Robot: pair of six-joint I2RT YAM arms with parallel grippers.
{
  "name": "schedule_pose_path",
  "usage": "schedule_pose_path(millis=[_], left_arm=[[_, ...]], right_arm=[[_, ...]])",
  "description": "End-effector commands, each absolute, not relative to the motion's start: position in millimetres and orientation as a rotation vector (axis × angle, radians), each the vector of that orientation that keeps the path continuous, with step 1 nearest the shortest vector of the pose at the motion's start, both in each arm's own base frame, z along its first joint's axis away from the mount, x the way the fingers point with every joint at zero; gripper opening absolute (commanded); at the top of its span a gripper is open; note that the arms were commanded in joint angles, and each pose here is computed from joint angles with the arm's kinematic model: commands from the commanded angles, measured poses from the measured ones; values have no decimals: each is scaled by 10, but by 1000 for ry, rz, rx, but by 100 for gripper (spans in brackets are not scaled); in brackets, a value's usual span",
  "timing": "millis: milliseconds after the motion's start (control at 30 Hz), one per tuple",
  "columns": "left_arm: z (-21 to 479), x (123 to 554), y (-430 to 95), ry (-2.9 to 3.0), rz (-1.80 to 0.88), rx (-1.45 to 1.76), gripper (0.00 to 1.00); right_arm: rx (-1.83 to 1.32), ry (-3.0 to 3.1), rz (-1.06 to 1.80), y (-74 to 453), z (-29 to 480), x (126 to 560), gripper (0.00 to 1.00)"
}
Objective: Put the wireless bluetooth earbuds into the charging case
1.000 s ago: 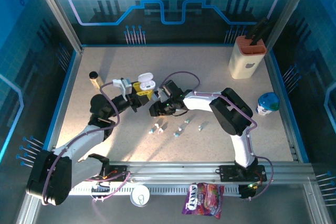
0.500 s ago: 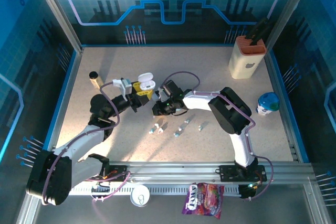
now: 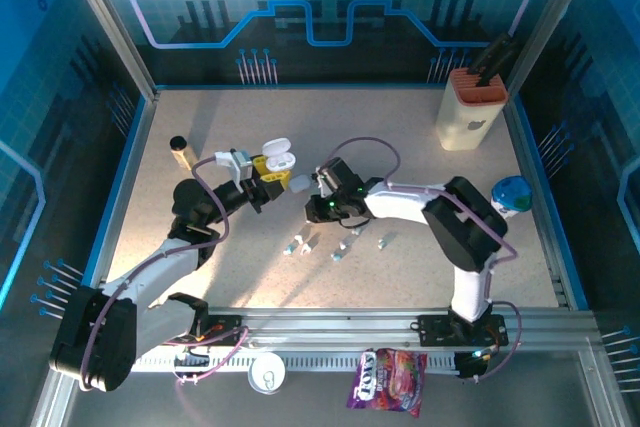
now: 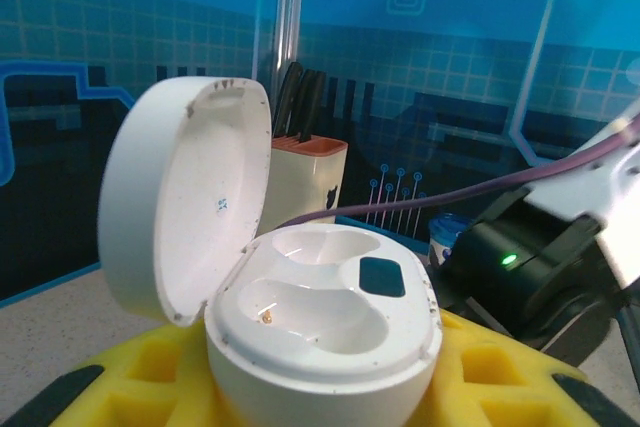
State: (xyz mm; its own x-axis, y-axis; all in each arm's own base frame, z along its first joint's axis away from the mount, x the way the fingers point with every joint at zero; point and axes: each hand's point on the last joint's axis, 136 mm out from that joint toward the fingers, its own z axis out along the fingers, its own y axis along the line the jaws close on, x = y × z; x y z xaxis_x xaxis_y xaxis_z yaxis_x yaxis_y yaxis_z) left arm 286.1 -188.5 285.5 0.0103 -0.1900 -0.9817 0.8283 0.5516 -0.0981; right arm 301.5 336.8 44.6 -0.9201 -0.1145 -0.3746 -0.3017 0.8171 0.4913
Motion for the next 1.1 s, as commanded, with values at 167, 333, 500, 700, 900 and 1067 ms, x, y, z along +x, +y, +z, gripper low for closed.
schedule_pose_path(millis=[167,333,500,700,900,1067], left_arm=[[2813,2866,-1898,1323,-835,649,31],[2737,2887,-2028,1328,-841,690,31],[2641,2978,-2149,1337,-815,697,31],[2506,3110,-2302,1337,-792,675,29],[2327,3247,-2475,1340,-766,661,29],[2198,3324,-2628,1329,-749,673,29]], right_arm=[[26,2642,251,2258,651,2999,10],[88,2639,2,1858,743,2948,10],[176,2629,34,1764,810,2896,10],[198,2595,119,1749,1008,2825,11],[169,2522,246,1785,1414,2769,11],[112,2453,325,1882,1820,2744,11]])
